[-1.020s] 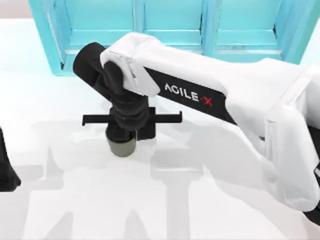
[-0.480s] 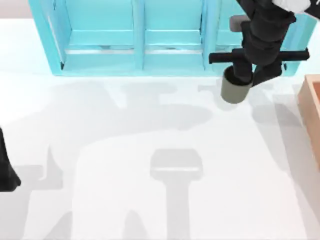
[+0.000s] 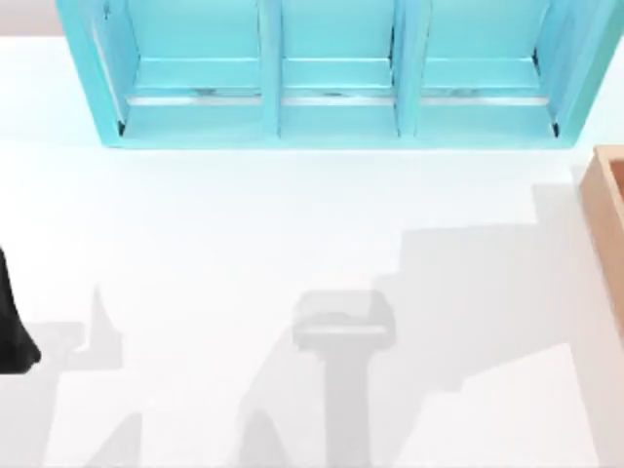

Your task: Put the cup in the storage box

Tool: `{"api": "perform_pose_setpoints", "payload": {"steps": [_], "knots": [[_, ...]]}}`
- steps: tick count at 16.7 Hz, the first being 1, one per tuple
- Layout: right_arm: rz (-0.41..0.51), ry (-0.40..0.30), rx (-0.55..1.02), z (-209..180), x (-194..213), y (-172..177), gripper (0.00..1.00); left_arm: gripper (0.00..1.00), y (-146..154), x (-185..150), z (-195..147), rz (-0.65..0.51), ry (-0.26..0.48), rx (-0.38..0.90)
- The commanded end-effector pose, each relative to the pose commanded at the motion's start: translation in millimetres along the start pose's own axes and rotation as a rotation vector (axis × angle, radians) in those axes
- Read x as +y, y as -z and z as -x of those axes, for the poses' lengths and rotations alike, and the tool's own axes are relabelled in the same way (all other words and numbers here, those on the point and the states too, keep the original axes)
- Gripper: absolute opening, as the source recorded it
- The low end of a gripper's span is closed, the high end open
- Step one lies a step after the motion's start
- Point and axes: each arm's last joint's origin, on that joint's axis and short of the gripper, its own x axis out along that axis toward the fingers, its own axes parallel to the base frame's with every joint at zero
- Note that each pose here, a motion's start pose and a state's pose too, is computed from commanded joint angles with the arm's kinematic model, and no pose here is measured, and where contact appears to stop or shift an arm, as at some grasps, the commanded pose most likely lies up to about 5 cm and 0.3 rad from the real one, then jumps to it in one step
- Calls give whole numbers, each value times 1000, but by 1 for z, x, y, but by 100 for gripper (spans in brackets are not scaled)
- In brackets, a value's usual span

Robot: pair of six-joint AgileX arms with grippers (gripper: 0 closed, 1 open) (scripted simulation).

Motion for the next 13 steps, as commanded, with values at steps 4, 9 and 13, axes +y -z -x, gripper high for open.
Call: {"api": "perform_pose_setpoints", "payload": {"steps": [4,9,13], "knots": [[0,0,-21,16,-36,44,0,100,0,0,0,0,0,0],[2,1,-21,16,-38,46,0,100,0,0,0,0,0,0],[-1,0,-20,-3,-35,47,0,100,0,0,0,0,0,0]]}}
